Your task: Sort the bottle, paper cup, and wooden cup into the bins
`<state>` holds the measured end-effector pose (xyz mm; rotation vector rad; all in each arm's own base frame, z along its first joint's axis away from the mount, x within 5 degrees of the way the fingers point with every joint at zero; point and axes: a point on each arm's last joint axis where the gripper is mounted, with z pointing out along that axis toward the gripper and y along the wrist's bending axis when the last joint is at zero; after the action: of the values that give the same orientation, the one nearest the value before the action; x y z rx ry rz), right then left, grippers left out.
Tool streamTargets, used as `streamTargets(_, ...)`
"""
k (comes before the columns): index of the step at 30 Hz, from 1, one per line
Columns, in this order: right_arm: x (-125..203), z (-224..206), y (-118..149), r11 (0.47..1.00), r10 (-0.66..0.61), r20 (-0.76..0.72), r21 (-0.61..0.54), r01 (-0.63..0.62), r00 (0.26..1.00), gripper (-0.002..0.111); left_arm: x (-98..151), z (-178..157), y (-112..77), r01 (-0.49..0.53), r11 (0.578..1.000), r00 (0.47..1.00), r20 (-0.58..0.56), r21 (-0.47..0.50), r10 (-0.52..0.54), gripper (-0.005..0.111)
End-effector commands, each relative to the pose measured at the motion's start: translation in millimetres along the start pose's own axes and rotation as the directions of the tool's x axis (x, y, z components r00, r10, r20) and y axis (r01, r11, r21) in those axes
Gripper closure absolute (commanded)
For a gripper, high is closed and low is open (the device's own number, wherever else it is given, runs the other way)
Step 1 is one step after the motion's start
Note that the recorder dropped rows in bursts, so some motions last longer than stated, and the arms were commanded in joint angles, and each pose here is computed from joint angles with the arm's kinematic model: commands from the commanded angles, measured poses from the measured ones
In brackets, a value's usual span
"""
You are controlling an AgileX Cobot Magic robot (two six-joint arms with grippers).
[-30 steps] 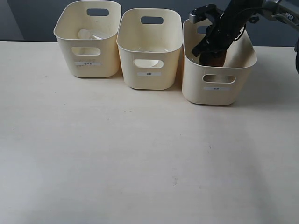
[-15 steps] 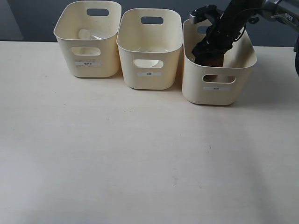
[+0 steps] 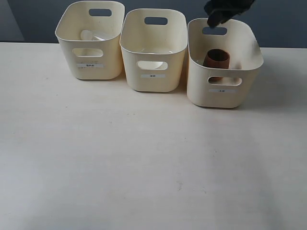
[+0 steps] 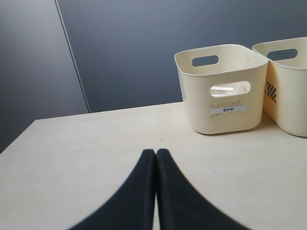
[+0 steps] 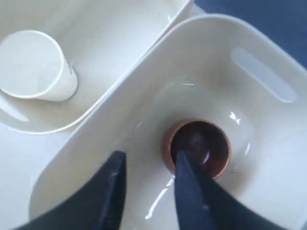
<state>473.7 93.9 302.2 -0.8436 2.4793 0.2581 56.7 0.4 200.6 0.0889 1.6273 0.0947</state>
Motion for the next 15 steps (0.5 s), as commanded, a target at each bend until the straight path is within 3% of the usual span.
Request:
streamTargets(1,-2,-53,14,1.0,-0.004,0.065,0.02,0.002,0.998,0.109,0,0,0.1,0.002,1.0,1.0,0.01,-0.002,-0.002,0.107)
streamTargets(8,20,-122,38,0.993,-0.005,0.079,0.116,-0.005,0.997,0.108,0,0,0.1,0.002,1.0,1.0,0.01,-0.002,-0.002,0.107)
streamTargets(15,59,-164,68,0.991,-0.005,0.07,0.132,-0.004,0.998,0.108,0,0,0.1,0.002,1.0,1.0,0.01,-0.002,-0.002,0.107)
